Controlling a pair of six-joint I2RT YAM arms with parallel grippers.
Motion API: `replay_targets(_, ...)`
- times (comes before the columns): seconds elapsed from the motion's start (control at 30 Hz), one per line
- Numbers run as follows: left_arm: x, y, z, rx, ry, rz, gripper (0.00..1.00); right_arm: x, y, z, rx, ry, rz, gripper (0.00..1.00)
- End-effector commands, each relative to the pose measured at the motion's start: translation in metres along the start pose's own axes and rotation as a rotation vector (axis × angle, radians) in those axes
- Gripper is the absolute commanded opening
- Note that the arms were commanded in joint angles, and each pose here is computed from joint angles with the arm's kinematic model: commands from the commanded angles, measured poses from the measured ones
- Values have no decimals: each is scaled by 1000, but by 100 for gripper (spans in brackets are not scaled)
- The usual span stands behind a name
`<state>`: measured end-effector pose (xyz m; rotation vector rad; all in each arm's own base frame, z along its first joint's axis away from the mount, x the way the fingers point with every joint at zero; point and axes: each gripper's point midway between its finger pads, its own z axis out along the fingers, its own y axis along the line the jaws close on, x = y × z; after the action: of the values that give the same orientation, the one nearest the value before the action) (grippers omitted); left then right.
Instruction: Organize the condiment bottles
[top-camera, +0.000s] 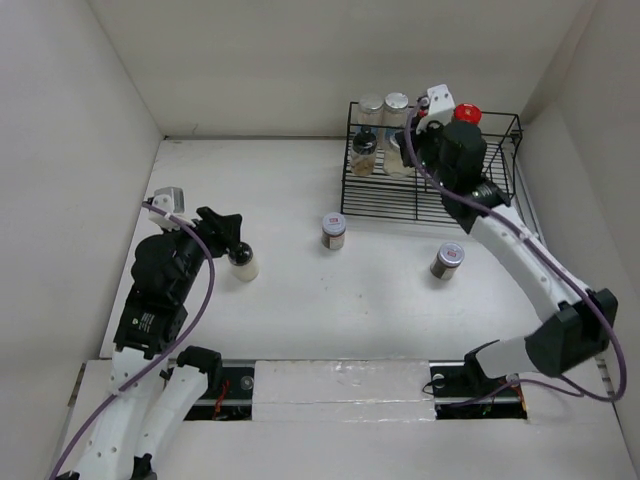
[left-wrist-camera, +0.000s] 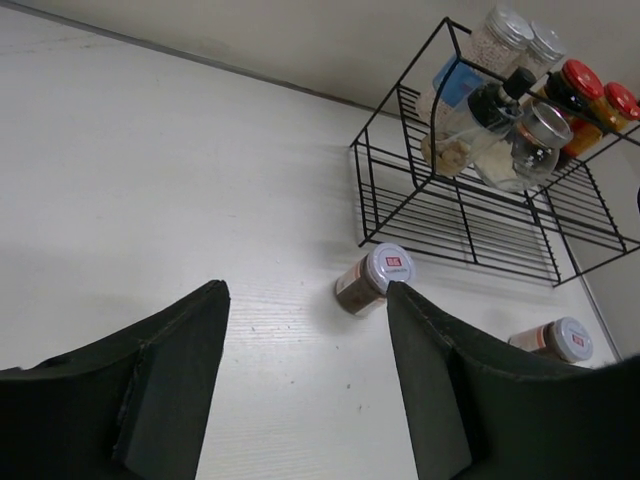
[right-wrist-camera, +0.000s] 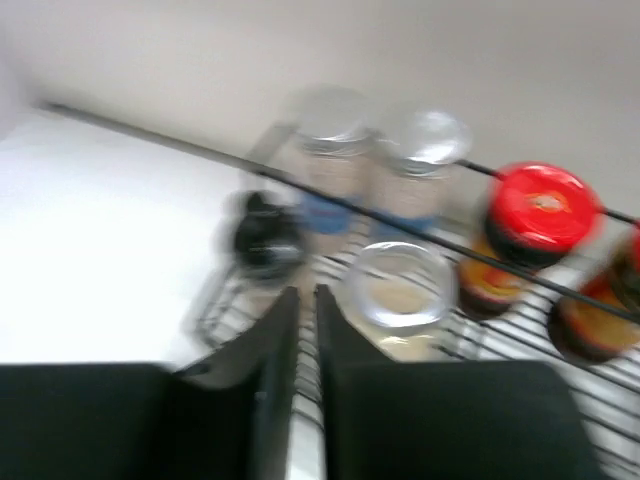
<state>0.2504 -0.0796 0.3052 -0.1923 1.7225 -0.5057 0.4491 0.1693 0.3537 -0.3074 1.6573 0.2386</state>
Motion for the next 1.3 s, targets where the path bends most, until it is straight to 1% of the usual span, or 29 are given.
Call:
replay_targets(0.0, -24, 3, -9, -32, -108, -8, 56, -15, 75, -30, -223, -120, 35, 8)
replay_targets(0.03, -30, 3, -15, -34, -139, -21, 47, -12, 120, -39, -350, -145, 29, 6)
replay_targets(0.07, -33, 5, -18, -41, -154, -22, 41, -3, 142, -44, -409, -142, 26, 6)
replay_targets(0.1, -36, 5, -20, -45, -167, -33, 36, 21, 162, -44, -452, -103, 30, 9)
replay_targets(0.13, -40, 6, -25, -49, -189, -35, 31, 30, 184, -47, -502, -90, 26, 15)
replay_targets(0.17, -40, 6, -25, -49, -190, -35, 25, 37, 222, -57, -594, -87, 19, 24)
replay_targets(0.2, -40, 8, -26, -59, -199, -45, 25, 57, 244, -53, -640, -46, -12, 35)
replay_targets(0.23, -43, 11, -27, -74, -216, -48, 25, 65, 262, -54, -674, -27, -18, 57)
replay_targets(0.27, -43, 11, -27, -74, -216, -48, 25, 71, 291, -64, -742, -29, -44, 66)
replay_targets(0.33, -41, 14, -27, -89, -209, -47, 34, 93, 324, -58, -790, 9, -81, 82)
replay_targets(0.4, -44, 16, -29, -101, -226, -61, 43, 102, 350, -59, -824, 14, -98, 84)
replay_targets(0.43, -47, 17, -32, -109, -240, -63, 48, 112, 358, -48, -824, 28, -111, 84)
replay_targets(0.47, -47, 17, -32, -109, -240, -63, 48, 114, 369, -49, -848, 23, -111, 85)
replay_targets(0.5, -47, 17, -32, -109, -240, -63, 50, 117, 375, -45, -863, 26, -102, 85)
replay_targets(0.53, -48, 16, -35, -104, -250, -64, 50, 109, 385, -43, -873, -3, -96, 85)
replay_targets(0.57, -48, 15, -34, -96, -246, -63, 51, 124, 390, -35, -873, 22, -102, 85)
replay_targets(0.6, -50, 14, -35, -91, -254, -64, 52, 125, 393, -32, -873, 27, -94, 84)
replay_targets(0.73, -44, 10, -29, -73, -220, -59, 52, 134, 406, -13, -859, 26, -83, 80)
replay_targets(0.83, -43, 9, -29, -64, -216, -58, 52, 142, 415, 1, -849, 35, -75, 78)
replay_targets(0.9, -43, 9, -29, -65, -216, -49, 52, 151, 422, 10, -849, 41, -77, 75)
replay_targets(1.0, -43, 9, -29, -65, -216, -49, 52, 156, 429, 16, -859, 49, -60, 64)
replay_targets(1.03, -43, 9, -29, -65, -216, -49, 52, 160, 432, 19, -859, 54, -61, 51)
replay_targets(1.07, -43, 9, -29, -65, -216, -49, 52, 166, 437, 16, -867, 67, -54, 47)
replay_targets(1.1, -43, 9, -29, -65, -216, -49, 52, 161, 438, 16, -868, 57, -52, 44)
replay_targets(1.13, -43, 9, -29, -65, -216, -49, 52, 169, 439, 18, -867, 73, -46, 38)
replay_targets(1.17, -45, 9, -31, -61, -224, -50, 52, 173, 438, 17, -867, 82, -49, 24)
replay_targets(1.2, -45, 9, -31, -61, -224, -50, 52, 170, 437, 15, -866, 78, -35, 20)
replay_targets(1.23, -45, 9, -31, -61, -224, -50, 52, 161, 436, 13, -868, 43, -25, 18)
replay_targets(1.27, -45, 9, -31, -61, -224, -50, 52, 150, 430, 5, -869, 26, -11, 12)
